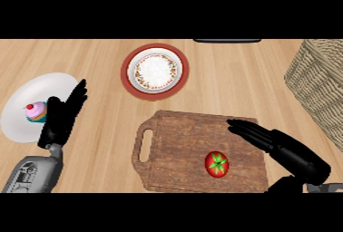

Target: Pick the tomato from the cutting board and place it in the basket

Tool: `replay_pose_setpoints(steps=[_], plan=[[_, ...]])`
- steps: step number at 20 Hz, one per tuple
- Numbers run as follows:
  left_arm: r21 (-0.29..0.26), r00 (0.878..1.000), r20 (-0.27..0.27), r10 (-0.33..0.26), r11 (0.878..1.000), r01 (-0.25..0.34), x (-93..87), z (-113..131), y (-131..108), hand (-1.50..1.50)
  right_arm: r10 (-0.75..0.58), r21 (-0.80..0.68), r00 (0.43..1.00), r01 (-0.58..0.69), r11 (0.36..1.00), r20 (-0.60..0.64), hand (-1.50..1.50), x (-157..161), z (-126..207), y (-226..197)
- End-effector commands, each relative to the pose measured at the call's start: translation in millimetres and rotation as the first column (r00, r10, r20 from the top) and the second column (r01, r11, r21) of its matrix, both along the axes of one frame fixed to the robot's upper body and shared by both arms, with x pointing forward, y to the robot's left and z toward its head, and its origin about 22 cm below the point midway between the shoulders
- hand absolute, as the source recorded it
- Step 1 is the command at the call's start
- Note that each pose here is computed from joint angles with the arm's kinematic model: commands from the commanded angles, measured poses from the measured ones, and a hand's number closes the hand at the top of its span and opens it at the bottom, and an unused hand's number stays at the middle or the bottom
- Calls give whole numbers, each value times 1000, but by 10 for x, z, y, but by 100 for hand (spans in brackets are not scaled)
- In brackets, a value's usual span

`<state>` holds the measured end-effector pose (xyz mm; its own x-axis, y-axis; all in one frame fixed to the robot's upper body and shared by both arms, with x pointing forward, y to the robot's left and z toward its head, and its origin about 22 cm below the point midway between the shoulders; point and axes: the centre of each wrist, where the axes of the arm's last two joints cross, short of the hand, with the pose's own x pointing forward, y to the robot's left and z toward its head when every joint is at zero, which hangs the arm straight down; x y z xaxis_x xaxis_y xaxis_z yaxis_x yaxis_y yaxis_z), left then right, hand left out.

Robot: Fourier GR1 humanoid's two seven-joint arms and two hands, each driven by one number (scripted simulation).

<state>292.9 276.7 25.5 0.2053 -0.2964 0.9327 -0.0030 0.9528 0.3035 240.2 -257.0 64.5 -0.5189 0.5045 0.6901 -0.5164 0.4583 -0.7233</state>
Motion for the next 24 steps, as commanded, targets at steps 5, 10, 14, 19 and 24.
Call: replay_pose_setpoints(steps=[5, 10, 14, 19, 24], plan=[[0, 1000, 12, 5, 1000, -5, 116, -12, -163, 0, 11, 16, 1000, -11, 1000, -6, -150, 112, -237, 189], [1, 1000, 0, -4, 1000, 4, 6, -52, -56, 0, 17, -14, 1000, -17, 1000, -11, -150, 72, -154, 536], [7, 1000, 2, -2, 1000, 2, -18, -52, -210, 0, 20, -21, 1000, -21, 1000, -11, -150, 27, -381, 558], [5, 1000, 4, 5, 1000, -5, -29, 85, 56, 0, 7, -63, 999, -10, 998, -54, -150, 65, -353, 455], [11, 1000, -9, -5, 1000, 5, 7, 55, -34, 0, 21, -49, 998, -23, 999, -53, -150, -53, -549, 522]])
